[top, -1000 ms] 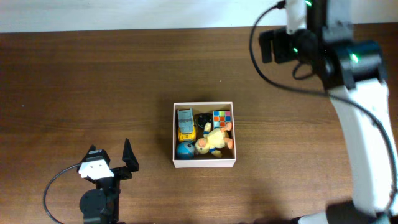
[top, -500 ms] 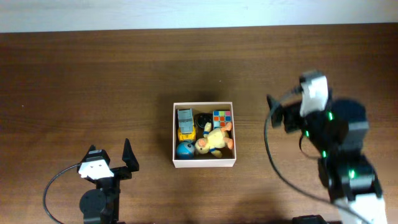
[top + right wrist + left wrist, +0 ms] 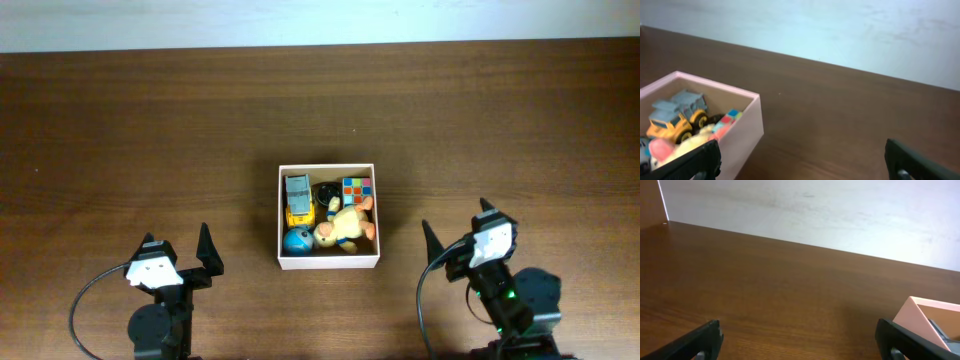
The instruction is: Pack container
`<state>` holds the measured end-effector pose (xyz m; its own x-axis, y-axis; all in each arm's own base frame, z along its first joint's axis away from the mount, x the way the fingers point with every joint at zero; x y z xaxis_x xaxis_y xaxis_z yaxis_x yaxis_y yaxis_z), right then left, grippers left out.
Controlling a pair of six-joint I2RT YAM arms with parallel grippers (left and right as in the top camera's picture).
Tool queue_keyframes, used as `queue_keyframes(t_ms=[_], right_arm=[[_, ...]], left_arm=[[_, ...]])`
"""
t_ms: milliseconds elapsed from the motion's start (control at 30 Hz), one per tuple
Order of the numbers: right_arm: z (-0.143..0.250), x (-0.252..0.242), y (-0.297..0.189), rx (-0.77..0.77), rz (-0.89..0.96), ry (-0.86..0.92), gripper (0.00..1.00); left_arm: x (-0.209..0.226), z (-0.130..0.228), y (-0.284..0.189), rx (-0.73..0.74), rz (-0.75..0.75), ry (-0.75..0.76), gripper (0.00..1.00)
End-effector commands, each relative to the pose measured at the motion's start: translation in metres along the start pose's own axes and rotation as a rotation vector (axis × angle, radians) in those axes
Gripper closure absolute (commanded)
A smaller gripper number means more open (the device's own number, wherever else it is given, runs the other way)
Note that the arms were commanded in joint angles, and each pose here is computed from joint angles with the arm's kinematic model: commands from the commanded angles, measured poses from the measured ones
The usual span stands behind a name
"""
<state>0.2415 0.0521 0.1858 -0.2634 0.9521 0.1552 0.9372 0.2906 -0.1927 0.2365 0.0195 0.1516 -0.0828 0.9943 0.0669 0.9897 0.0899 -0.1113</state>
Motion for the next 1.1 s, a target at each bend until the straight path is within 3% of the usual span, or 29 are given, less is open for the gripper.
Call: queue_keyframes(t_ms=[0,600,1067], right_arm=[[0.002,-0.002,-0.003,-0.033,0.042,-0.024,0.01],[0.044,-0.002,-0.003,-0.022,0.023,-0.025,0.01],[0.029,-0.008,-0.009,-0.096,0.066,-0.033,0.01]], left_arm=[[-0.001,0.001,0.0,-0.002,0.009,-0.005,0.01],[-0.001,0.001,0.0,-0.002,0.009,-0.005,0.01],[-0.001,0.001,0.0,-0.002,0.009,-0.005,0.01]])
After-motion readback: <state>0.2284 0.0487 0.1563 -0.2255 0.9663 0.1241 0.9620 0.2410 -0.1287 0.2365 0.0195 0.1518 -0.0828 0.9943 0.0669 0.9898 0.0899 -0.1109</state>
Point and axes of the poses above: each gripper's point midway between its finger pads, its own y axis out along the fingers, its own x axis along the line the jaws close on, z = x × y, the point moved 1 cm from there along -y, back along the fingers, and after that the axes turned 13 degrees about y, right-handed, at the moved point
